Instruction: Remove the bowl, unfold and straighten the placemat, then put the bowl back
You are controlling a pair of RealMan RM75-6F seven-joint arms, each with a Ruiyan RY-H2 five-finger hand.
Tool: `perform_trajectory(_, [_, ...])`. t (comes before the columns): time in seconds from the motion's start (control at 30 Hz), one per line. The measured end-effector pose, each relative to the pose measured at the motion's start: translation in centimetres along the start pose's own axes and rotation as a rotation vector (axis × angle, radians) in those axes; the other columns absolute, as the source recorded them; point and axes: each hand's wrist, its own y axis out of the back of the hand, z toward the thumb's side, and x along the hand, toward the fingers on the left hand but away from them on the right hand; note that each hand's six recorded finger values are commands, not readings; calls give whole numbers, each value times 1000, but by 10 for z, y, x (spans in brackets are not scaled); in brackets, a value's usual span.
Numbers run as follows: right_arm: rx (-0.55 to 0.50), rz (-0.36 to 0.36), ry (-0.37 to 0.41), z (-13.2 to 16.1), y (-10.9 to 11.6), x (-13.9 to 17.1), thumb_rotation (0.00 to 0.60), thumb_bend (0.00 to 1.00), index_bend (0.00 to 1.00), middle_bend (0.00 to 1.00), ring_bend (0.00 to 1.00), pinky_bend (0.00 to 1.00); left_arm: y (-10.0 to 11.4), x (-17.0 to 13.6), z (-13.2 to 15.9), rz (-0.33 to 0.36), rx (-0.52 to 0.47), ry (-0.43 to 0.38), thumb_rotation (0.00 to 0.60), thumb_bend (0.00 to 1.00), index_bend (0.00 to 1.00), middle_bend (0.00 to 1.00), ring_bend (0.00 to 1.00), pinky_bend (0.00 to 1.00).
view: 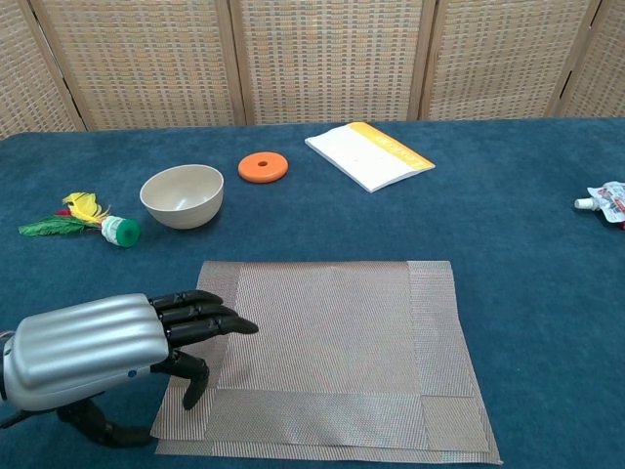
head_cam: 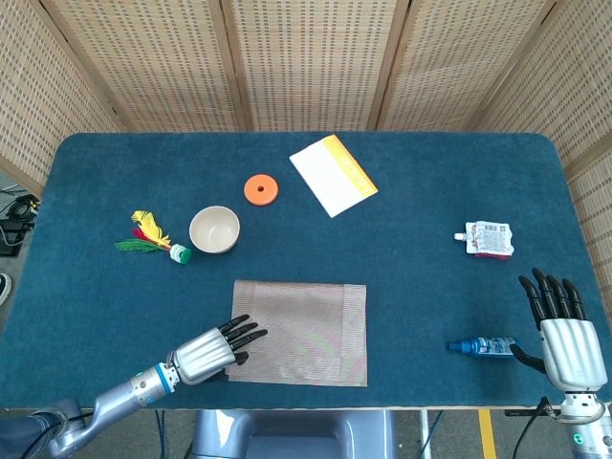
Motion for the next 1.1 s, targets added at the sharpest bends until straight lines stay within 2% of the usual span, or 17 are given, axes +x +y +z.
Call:
perform_trajectory(0.13, [-1,0,0,0,0,0,600,0,0,0,0,0,0,3,2,-4,5,-2,600,289,464,0,0,0])
perform_trajectory(0.37, [-1,1,0,0,0,0,600,0,0,0,0,0,0,7,4,-6,16,-9,600,318,464,0,0,0])
perform_trajectory(0.63, [-4,0,1,0,1,0,600,0,0,0,0,0,-1,9,6,-10,15,-8,600,460,469,0,0,0])
perform_trajectory(0.77, [-4,0,1,0,1,1,600,0,0,0,0,0,-3,9,5,-17,12,2,600,473,472,0,0,0])
perform_trajectory(0.9, [-5,0,2,0,1,1,600,0,0,0,0,0,-3,10,4,-17,5,11,600,474,558,0,0,0])
perform_trajectory(1.1, [-6,2,2,0,1,1,600,0,0,0,0,0,-3,12,5,-14,-16,16,600,555,717,0,0,0])
